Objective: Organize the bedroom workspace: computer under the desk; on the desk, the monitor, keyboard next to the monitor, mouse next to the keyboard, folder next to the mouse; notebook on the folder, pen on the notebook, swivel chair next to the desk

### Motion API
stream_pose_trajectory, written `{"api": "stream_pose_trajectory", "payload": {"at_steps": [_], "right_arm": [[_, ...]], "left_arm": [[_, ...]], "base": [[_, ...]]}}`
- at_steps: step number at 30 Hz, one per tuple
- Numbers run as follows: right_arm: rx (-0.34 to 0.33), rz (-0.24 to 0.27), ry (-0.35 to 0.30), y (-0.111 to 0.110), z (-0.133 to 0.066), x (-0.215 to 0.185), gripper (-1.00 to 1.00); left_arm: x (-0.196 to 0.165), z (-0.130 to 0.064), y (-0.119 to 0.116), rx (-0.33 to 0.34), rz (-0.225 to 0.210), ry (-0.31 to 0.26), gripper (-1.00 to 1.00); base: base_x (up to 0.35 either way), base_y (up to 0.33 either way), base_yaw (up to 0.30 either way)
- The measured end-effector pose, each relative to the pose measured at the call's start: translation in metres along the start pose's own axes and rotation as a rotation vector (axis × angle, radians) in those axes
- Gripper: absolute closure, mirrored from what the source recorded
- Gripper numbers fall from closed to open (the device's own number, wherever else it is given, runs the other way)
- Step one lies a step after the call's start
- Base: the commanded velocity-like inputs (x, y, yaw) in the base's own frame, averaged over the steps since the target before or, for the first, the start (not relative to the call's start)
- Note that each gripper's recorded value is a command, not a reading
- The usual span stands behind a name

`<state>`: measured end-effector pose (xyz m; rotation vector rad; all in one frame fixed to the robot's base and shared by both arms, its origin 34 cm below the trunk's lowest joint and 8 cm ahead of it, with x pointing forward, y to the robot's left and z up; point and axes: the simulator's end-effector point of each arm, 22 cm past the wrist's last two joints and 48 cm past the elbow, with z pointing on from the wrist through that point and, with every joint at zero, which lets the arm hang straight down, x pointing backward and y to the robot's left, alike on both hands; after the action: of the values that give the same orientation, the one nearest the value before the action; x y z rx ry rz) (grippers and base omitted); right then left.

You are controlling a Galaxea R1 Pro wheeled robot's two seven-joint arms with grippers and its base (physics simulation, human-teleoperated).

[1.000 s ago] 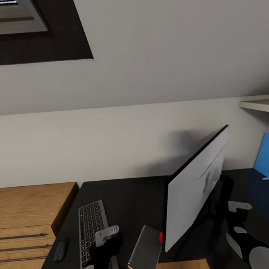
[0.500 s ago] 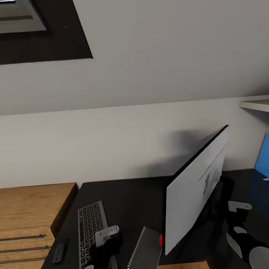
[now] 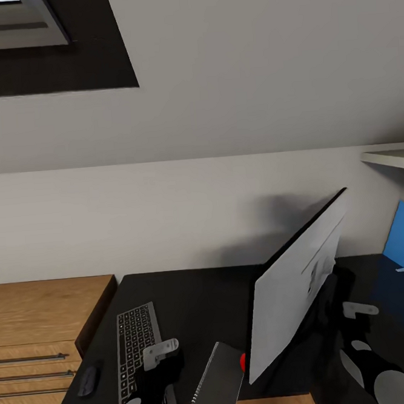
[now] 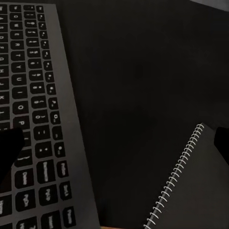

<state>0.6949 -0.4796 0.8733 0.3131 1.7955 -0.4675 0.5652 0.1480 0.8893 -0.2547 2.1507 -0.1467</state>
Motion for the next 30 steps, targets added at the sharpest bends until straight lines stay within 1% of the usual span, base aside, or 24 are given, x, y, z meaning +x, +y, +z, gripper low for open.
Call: {"api": "stream_pose_trajectory", "payload": {"at_steps": [17, 20, 30], "right_arm": [[0.004, 0.005, -0.001, -0.0011, 0.0003, -0.0004, 1.00], [-0.002, -0.003, -0.001, 0.0008, 0.0005, -0.0002, 1.00], [-0.003, -0.002, -0.001, 0.0012, 0.0005, -0.0003, 1.00]], "left_arm": [[-0.0009, 0.0004, 0.0015, -0.003, 0.002, -0.002, -1.00], [-0.0017, 0.0011, 0.0030, -0.006, 0.000, -0.003, -1.00], [-0.0019, 0.0014, 0.0036, -0.008, -0.001, -0.003, -1.00]], "base": [[-0.007, 0.000, 0.000], [-0.224, 0.000, 0.000], [-0.327, 0.000, 0.000]]}}
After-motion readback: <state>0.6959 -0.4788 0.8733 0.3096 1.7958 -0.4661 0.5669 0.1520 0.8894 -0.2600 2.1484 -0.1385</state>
